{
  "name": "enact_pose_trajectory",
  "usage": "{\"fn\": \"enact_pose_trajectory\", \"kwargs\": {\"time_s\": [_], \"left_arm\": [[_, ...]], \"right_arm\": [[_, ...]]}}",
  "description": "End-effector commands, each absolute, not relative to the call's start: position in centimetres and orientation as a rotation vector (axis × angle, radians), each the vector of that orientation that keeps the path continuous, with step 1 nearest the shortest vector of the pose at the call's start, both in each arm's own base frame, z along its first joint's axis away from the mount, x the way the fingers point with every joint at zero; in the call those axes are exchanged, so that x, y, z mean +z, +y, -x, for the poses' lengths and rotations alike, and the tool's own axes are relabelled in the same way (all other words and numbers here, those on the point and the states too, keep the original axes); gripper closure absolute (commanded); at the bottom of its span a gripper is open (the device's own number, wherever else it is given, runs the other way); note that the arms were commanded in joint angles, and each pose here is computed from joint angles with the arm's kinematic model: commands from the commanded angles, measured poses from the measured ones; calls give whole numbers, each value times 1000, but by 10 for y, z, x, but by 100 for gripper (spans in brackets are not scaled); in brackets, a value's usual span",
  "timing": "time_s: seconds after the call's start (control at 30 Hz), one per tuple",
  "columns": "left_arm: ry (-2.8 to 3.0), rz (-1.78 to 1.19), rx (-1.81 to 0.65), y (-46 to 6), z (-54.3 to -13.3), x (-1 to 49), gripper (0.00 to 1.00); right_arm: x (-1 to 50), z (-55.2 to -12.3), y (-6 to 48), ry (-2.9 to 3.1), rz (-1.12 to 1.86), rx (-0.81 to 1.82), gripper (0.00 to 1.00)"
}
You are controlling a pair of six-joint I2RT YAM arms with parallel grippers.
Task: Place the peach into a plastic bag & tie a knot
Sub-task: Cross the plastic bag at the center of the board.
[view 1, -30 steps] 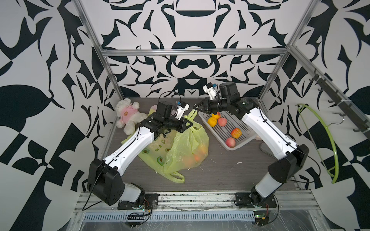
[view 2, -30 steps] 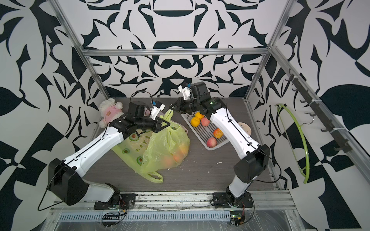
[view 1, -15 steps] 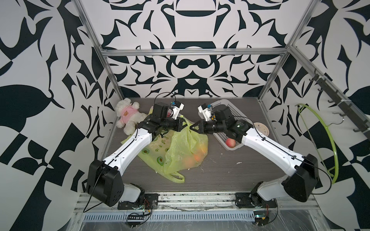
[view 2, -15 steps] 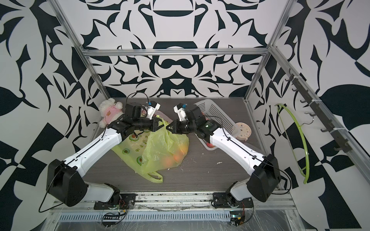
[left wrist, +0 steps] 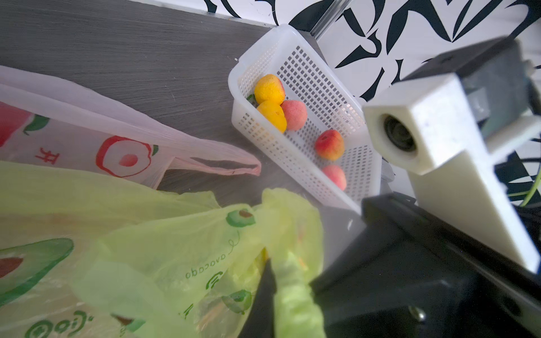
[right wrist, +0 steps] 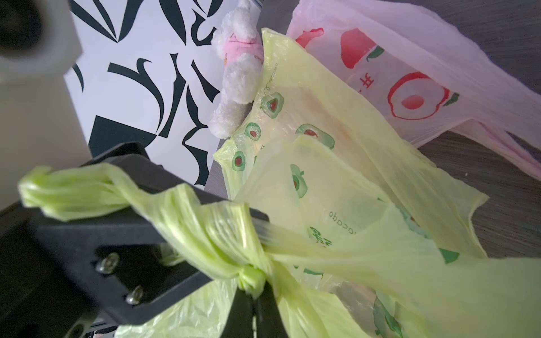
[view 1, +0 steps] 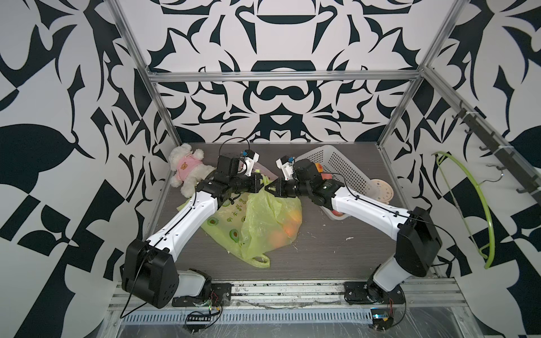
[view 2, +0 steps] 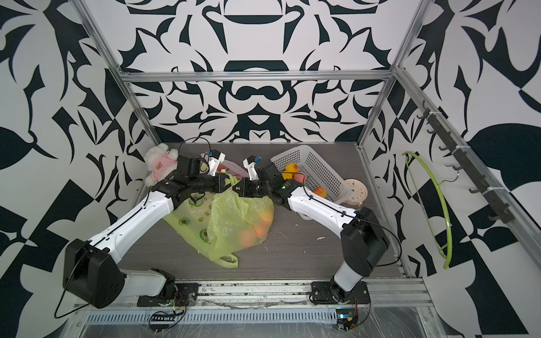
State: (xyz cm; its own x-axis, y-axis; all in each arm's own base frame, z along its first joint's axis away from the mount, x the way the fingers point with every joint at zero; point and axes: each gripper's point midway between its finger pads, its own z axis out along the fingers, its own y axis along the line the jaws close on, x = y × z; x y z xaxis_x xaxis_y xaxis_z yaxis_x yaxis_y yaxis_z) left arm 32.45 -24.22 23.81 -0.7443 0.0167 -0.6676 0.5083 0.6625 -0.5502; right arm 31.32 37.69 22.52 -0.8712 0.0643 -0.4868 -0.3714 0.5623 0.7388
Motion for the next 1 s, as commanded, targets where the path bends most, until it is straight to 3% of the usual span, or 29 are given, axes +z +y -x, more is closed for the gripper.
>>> {"fn": "enact_pose_trajectory", "kwargs": {"time_s": [0.0,0.5,0.97], "left_arm": [[2176,-479,-1077,-250,-306,262,88],[2216,-480,-1050,-250,-311,247,71],[2240,-414,-1011,-248,-325,242,74]], "right_arm": [[229,-326,379,2314,202,1258,100],[246,-329,373,2288,207,1310,100],[248,-301,380,2282,331,1342,100]]}}
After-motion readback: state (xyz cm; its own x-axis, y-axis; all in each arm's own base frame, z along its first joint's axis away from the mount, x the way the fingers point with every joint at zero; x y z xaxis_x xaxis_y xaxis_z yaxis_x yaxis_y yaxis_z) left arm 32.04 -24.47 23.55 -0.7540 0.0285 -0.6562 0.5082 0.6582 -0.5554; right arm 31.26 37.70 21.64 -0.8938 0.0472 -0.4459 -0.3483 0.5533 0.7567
